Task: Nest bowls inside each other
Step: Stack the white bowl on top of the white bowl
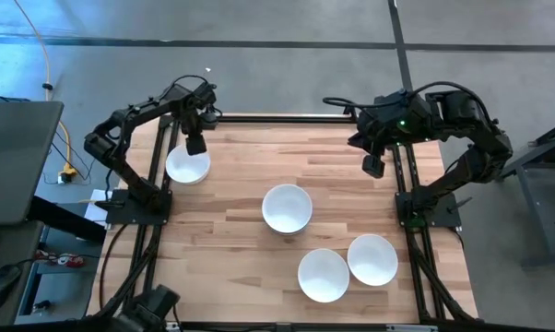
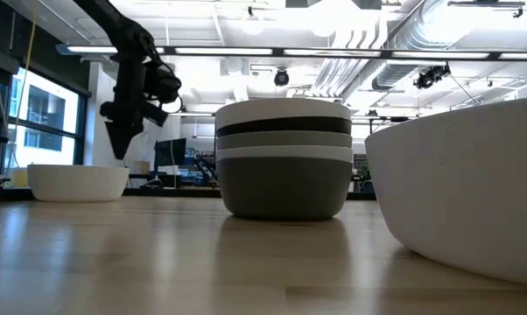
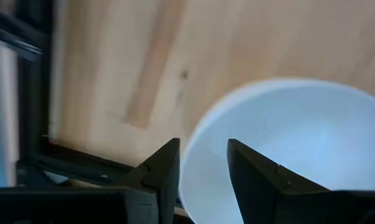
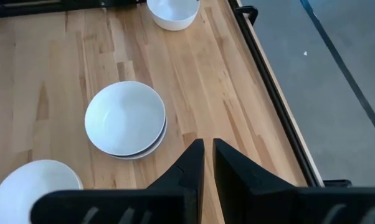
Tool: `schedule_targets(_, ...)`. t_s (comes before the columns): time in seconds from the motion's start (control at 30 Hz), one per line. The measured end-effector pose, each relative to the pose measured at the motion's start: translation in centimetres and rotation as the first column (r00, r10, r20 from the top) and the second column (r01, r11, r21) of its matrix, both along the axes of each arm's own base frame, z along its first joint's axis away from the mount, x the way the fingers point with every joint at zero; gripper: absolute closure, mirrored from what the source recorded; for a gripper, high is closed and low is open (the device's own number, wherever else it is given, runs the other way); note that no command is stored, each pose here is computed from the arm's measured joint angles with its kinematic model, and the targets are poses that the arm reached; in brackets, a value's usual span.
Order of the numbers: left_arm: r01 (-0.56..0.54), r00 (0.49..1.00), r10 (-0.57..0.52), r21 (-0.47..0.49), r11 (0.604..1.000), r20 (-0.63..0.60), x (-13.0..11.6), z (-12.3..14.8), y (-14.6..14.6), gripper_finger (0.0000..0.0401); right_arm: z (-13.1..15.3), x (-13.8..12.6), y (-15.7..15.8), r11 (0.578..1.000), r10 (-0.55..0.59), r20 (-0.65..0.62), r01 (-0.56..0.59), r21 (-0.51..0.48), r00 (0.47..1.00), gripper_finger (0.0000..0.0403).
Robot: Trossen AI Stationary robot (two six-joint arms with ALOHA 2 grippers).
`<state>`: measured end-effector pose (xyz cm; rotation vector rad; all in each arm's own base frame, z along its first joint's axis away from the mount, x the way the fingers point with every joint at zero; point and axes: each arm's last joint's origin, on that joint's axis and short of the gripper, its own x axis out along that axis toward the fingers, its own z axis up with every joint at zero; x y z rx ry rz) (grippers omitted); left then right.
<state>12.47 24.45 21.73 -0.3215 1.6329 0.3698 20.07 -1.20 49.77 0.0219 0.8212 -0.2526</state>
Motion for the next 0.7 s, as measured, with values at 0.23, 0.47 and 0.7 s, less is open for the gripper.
schedule_targets(0.23,0.060,0.998,-0.060,-0.017,0.998,-0.026,0.4,-1.3,-0.8,0.0279,-0.1,-0.1,0.0,1.000,0.005,-0.018,-0.005,0.008,1.000,0.0379)
schedule_targets(0.47,0.044,0.999,-0.043,0.032,0.999,-0.033,0.3,-2.3,-0.7,0.0279,-0.1,-0.1,0.0,1.000,0.005,-0.020,-0.005,0.007,1.000,0.0379)
schedule_targets(0.7,0.042,0.999,-0.040,0.051,0.998,-0.024,0.4,-2.4,-0.5,0.0279,-0.1,-0.1,0.0,1.000,0.005,-0.020,-0.004,0.007,1.000,0.0379)
